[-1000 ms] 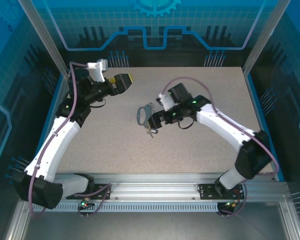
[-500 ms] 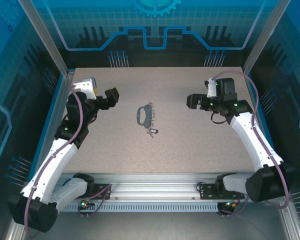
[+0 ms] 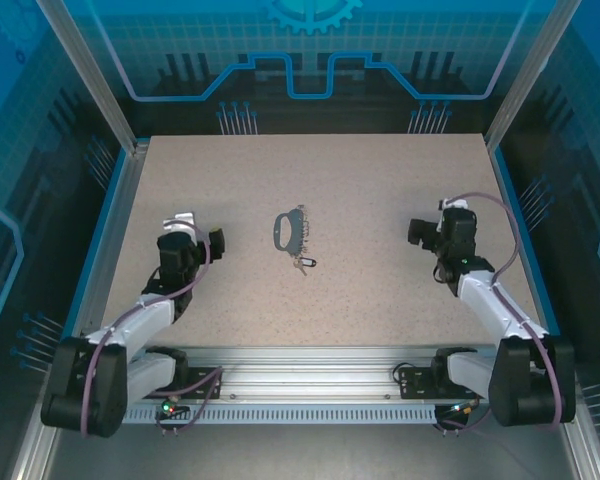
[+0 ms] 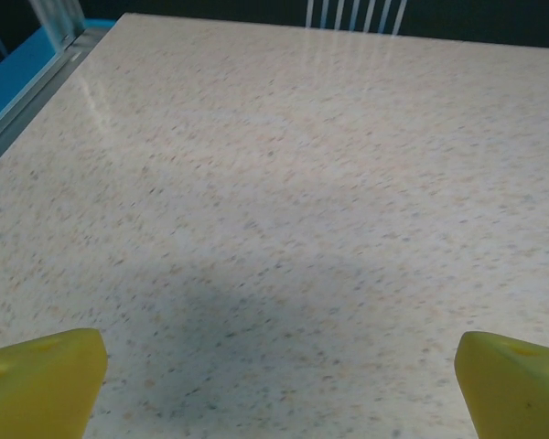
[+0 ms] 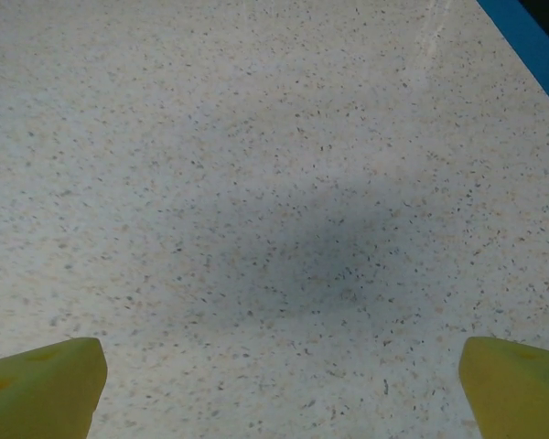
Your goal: Put the keys on the keyring
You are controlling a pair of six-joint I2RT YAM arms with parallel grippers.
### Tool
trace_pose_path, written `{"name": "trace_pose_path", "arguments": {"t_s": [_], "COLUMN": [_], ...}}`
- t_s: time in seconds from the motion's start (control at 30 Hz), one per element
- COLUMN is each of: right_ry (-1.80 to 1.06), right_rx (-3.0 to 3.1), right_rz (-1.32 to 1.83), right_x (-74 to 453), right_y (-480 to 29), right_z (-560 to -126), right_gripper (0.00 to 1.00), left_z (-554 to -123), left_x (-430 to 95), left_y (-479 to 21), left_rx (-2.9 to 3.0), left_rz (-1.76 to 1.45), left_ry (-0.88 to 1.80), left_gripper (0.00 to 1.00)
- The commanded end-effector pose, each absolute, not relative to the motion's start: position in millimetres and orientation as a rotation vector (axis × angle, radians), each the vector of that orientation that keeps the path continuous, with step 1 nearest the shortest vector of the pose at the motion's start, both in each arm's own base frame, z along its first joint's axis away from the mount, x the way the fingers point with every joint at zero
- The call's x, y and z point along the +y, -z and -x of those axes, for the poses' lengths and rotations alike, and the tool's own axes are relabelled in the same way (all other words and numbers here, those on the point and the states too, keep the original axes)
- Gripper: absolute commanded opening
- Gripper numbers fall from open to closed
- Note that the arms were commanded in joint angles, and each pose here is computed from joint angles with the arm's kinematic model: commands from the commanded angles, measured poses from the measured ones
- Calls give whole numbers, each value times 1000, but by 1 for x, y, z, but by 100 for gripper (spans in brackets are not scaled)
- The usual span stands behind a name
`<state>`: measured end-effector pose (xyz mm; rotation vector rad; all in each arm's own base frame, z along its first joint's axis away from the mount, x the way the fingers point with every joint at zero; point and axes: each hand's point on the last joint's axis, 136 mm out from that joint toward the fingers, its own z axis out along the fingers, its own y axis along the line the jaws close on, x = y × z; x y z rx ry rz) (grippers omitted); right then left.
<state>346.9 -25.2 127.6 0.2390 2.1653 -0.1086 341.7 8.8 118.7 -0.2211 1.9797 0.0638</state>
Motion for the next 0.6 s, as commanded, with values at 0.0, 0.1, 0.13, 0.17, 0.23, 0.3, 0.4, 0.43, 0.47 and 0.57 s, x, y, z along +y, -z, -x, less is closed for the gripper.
{"name": "trace_pose_path", "arguments": {"t_s": [0.0, 0.1, 0.13, 0.17, 0.23, 0.3, 0.4, 0.43, 0.47, 0.57], "right_ry": [119, 97, 87, 75, 48, 8, -18, -32, -39, -49], "right_rx": [1984, 1941, 1942, 1935, 1928, 1910, 1918, 1922, 1926, 1950], "right_rz": [-187, -138, -113, -88, -64, -36, 32, 65, 77, 114], "right_x": [-28, -21, -18, -15, -10, -4, 9, 14, 16, 22], "right_y": [-143, -132, -128, -125, -123, -119, -110, -106, -100, -96], "right_z": [-367, -371, -372, -374, -377, -381, -387, -389, -390, -396], "right_gripper": [100, 100, 100, 100, 100, 100, 100, 100, 100, 100], "left_z": [-360, -370, -377, -382, -391, -394, -398, -397, -397, -397], "left_x": [14, 13, 12, 9, 4, 2, -3, -5, -6, -7], "left_y": [-140, -125, -124, -121, -116, -103, -96, -95, -95, -95], "left_rx": [1838, 1862, 1859, 1882, 1891, 1910, 1906, 1909, 1909, 1913], "left_rz": [239, 217, 196, 164, 122, 110, 72, 64, 57, 51], "left_ry": [-8, 28, 36, 46, 96, 120, 140, 151, 160, 164], "left_gripper": [99, 99, 99, 99, 99, 99, 99, 99, 99, 99]}}
